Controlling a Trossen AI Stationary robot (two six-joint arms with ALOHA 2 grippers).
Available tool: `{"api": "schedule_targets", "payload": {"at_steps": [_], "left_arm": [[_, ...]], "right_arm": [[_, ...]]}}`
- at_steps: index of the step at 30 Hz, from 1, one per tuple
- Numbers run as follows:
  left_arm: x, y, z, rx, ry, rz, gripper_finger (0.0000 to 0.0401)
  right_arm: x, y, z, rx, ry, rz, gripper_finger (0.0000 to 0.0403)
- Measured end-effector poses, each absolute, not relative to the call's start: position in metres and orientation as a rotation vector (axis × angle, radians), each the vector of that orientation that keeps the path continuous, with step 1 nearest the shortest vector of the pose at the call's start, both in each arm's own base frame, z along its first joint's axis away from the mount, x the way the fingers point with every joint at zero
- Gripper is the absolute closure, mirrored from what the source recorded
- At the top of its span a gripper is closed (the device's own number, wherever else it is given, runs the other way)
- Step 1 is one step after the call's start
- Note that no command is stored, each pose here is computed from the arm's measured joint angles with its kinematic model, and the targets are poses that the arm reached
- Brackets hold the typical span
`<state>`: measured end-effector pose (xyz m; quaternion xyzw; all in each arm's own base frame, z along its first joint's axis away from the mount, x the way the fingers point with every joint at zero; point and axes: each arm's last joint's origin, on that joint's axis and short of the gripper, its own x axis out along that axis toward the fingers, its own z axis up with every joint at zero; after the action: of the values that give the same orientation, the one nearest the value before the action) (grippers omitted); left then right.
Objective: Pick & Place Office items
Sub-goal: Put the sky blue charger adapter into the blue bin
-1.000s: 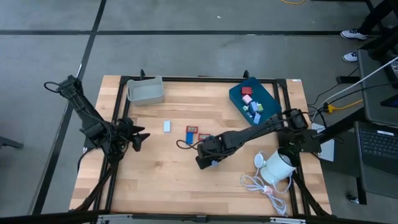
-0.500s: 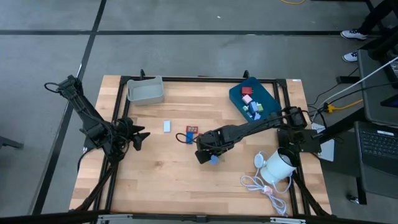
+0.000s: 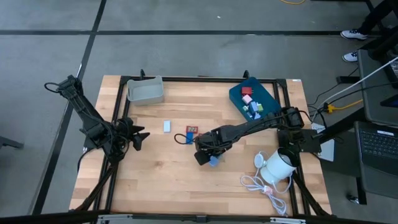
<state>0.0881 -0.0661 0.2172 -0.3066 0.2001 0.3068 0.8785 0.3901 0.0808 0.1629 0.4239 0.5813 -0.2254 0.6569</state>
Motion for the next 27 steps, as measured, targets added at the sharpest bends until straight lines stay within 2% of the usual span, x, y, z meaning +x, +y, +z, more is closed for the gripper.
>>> {"api": "schedule_targets", "payload": {"at_steps": [11, 27], "left_arm": [[0.088, -0.066, 0.217, -0.661, 0.409, 0.646, 0.0166], [0.088, -0.067, 0.216, -0.693, 0.453, 0.639, 0.0166]], "right_arm": [[0.381, 0.092, 0.163, 0.692, 1.441, -0.261, 0.014], [0.39, 0.1, 0.129, 0.678, 1.482, -0.266, 0.014]]}}
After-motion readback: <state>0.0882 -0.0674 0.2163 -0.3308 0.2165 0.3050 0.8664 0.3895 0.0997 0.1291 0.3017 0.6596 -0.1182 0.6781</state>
